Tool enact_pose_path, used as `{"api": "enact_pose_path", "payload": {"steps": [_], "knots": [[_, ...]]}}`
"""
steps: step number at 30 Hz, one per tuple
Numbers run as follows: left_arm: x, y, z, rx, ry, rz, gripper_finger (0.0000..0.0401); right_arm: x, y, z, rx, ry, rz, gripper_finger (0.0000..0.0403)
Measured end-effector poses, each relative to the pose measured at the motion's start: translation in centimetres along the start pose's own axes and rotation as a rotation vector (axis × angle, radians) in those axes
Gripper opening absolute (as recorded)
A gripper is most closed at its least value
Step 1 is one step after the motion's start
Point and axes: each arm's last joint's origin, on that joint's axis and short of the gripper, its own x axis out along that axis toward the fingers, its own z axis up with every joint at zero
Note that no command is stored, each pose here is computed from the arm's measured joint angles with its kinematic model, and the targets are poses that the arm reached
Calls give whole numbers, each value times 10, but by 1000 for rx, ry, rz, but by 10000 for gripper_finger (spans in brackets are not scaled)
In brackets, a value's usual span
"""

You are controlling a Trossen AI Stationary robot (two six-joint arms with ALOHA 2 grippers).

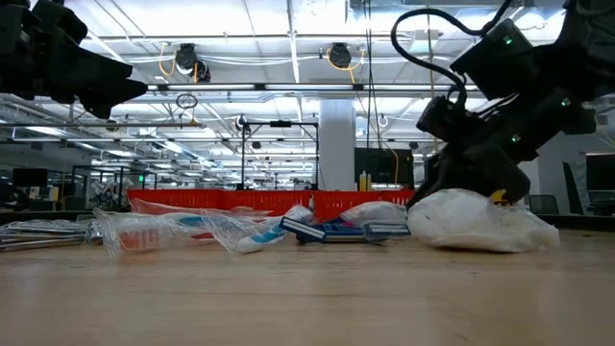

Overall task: Pick & Place Travel size toiletries
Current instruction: Put the top vanity pack into the vertical right red bin

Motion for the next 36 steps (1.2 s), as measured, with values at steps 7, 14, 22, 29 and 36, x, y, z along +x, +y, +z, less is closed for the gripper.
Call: {"api": "enact_pose_path", "payload": {"steps": [7, 14, 22, 29, 36], "knots": [[0, 0, 0, 0, 0, 1, 225, -8, 0, 11, 14, -59, 27, 86], [0, 0, 0, 0, 0, 0, 225, -14, -3, 16, -18, -68, 82, 7], [0, 0, 0, 0, 0, 0, 225, -13, -10, 16, 31, -63, 65, 85], [0, 0, 0, 0, 0, 0, 225, -13, -9, 16, 101, -60, 69, 163], [0, 0, 0, 0, 0, 0, 225, -3, -7, 7, 151, -21, 69, 184]]}}
